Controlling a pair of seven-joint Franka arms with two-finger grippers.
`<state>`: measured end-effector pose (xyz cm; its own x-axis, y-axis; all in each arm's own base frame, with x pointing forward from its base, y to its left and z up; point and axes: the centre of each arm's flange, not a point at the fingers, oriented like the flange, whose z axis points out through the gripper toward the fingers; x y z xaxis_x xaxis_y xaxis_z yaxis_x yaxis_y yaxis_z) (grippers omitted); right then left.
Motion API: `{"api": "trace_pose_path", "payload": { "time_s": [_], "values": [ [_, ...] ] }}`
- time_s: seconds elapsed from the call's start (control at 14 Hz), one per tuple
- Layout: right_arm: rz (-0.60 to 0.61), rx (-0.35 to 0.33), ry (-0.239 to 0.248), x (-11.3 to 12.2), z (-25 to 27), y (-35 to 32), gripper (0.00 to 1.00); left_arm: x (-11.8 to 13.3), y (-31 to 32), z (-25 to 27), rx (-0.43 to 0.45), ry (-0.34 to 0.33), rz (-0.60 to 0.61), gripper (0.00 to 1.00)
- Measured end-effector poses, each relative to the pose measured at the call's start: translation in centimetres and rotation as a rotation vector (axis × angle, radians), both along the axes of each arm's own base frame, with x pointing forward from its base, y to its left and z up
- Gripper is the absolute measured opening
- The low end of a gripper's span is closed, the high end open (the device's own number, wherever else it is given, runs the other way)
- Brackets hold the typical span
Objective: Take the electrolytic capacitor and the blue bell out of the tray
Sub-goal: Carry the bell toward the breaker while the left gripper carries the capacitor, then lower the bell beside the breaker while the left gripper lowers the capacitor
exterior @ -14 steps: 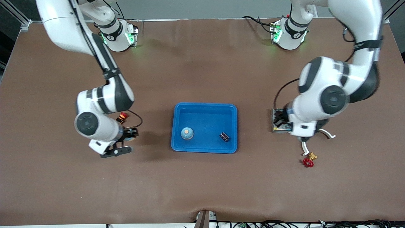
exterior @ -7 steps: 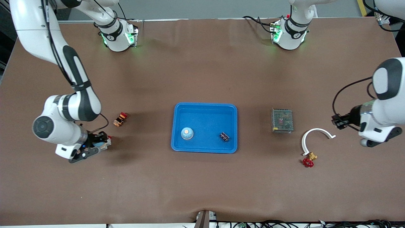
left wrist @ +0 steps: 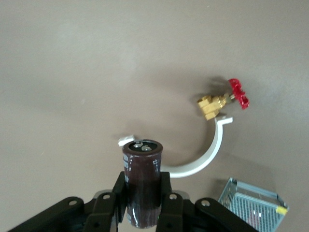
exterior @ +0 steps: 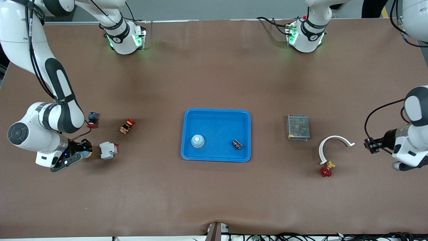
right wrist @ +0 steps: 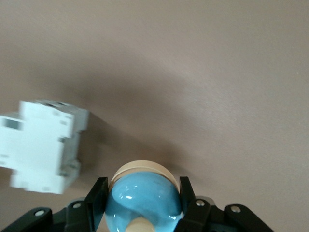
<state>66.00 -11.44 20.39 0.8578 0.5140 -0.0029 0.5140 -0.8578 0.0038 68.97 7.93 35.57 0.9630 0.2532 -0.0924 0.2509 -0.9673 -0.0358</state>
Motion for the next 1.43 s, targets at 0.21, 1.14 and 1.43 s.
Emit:
{"api": "trace_pose_path", "payload": {
  "time_s": [0.21,1.14,1.43],
  "values": [
    [0.011,0.000,0.002,-0.5,-1.8,-2.1,0.64,0.9,-0.9,-2.8,0.000,-0.016,-0.017,0.30],
    [-0.030,0.023,0.005,-1.2,-2.5,-4.7,0.71,1.7,-0.8,-13.3,0.009,0.005,-0.021,0.30],
    [-0.030,0.033,-0.002,-0.9,-2.1,-4.2,1.00,1.5,-0.8,-14.5,0.025,0.020,-0.018,0.30]
  ]
}}
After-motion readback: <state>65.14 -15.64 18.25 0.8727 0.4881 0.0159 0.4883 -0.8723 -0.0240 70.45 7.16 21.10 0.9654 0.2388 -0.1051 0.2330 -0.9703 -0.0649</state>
